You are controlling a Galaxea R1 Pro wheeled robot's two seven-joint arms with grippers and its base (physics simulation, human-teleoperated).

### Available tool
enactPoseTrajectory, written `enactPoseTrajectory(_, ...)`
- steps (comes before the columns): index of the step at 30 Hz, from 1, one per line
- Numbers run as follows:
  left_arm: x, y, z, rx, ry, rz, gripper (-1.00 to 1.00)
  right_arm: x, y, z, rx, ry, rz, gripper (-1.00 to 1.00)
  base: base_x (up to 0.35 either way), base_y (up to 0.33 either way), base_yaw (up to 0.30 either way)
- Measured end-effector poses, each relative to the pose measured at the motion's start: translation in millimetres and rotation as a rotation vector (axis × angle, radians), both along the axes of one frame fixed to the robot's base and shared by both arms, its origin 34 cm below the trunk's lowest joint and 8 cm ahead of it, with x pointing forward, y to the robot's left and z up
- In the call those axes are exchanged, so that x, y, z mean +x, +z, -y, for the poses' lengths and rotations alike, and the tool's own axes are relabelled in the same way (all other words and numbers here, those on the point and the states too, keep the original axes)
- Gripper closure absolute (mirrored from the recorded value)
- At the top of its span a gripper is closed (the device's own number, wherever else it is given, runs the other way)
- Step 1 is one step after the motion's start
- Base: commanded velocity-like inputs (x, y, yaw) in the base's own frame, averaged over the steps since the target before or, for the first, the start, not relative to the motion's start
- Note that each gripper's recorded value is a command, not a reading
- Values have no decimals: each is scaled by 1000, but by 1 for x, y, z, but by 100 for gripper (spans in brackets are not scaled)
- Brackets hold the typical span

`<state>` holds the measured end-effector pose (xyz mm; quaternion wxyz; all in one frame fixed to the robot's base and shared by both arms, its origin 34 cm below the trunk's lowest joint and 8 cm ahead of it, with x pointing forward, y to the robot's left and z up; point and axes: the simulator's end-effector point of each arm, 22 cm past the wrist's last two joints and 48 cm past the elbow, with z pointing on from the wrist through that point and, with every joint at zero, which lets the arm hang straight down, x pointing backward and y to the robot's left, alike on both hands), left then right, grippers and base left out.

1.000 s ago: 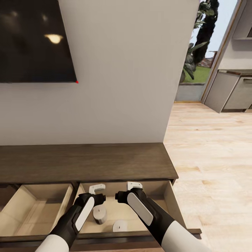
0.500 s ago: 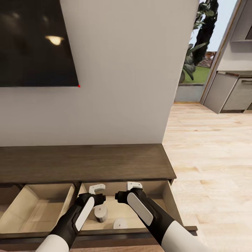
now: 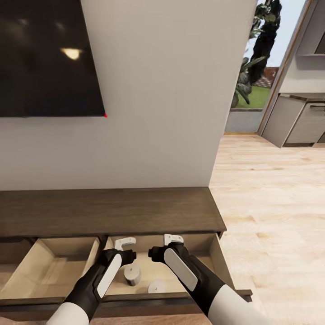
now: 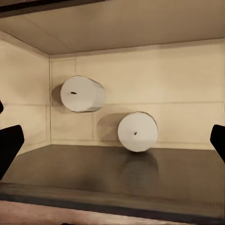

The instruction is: Place each of the two pumpkins and all three candles from the living room inside a cabinet in the living room (use any cabinet), then make sure every cabinet is closed, and position the cauldron so it is next to a table in the living room.

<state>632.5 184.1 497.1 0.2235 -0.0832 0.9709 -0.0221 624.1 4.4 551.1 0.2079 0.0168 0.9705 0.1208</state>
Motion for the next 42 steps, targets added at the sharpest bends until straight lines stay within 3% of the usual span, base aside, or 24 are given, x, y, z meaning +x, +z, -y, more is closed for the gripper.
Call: enactPoseTrajectory(42,14,90,3,-8,-10,5,-100,14,89,-4,15,1,18,-100,-23,9,0)
